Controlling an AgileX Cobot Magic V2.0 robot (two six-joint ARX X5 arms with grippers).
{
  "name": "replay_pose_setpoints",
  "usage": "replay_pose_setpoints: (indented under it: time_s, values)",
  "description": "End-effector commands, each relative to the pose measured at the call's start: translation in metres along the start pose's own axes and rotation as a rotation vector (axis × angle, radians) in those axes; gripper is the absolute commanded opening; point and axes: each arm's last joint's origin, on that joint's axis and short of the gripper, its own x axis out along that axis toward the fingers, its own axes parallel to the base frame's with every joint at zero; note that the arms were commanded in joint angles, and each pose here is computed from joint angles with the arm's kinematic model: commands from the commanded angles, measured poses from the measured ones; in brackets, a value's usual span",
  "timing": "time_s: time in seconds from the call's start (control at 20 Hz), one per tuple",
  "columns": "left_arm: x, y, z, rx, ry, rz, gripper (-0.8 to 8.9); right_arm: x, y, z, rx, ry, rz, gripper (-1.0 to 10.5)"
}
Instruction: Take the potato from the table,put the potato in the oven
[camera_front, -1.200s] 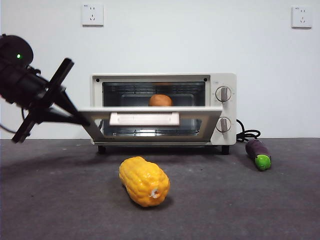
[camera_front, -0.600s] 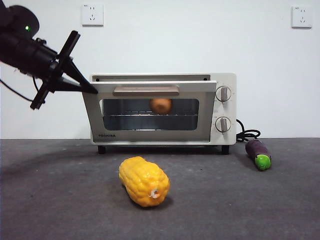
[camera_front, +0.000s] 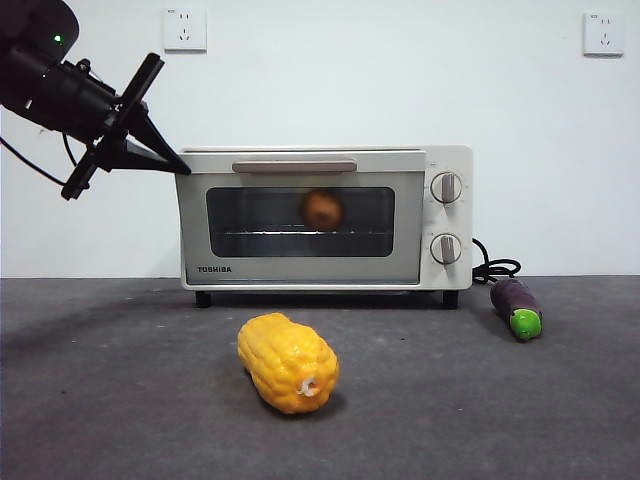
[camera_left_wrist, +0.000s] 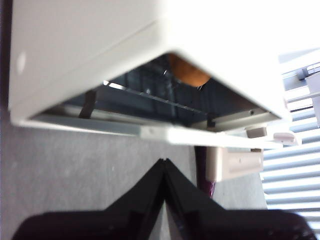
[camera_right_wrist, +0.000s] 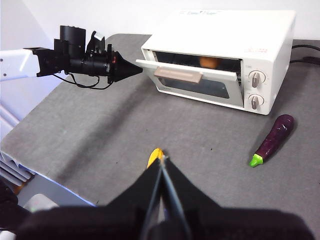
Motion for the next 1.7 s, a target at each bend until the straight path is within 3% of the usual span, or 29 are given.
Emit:
replay_pose_setpoints:
  time_s: [0.05, 0.45, 0.8, 1.0, 1.35, 1.7]
  values:
    - [0.001, -0.001, 0.004, 0.023, -0.034, -0.015, -0.08, 0.002, -0.001, -0.003, -0.002, 0.024, -0.013, 0.0]
    - [0.001, -0.007, 0.011, 0.072, -0.094, -0.056, -0.08, 0.002, -0.001, -0.003, -0.002, 0.020, -0.024, 0.0]
    - [0.000, -0.009, 0.007, 0.101, -0.018, -0.133, -0.07, 0.002, -0.002, -0.003, -0.003, 0.010, -0.047, 0.0]
    - [-0.005, -0.016, 0.000, 0.134, 0.020, -0.093, -0.07, 0.002, -0.003, -0.002, -0.005, -0.009, -0.093, 0.0]
    - [-0.037, -0.053, -0.024, 0.363, 0.070, 0.056, -0.07, 0.006, -0.004, -0.003, -0.014, -0.016, -0.153, 0.0]
    - [-0.095, -0.107, -0.055, 0.549, 0.044, 0.145, -0.07, 0.017, -0.003, -0.009, -0.031, 0.018, -0.193, 0.0]
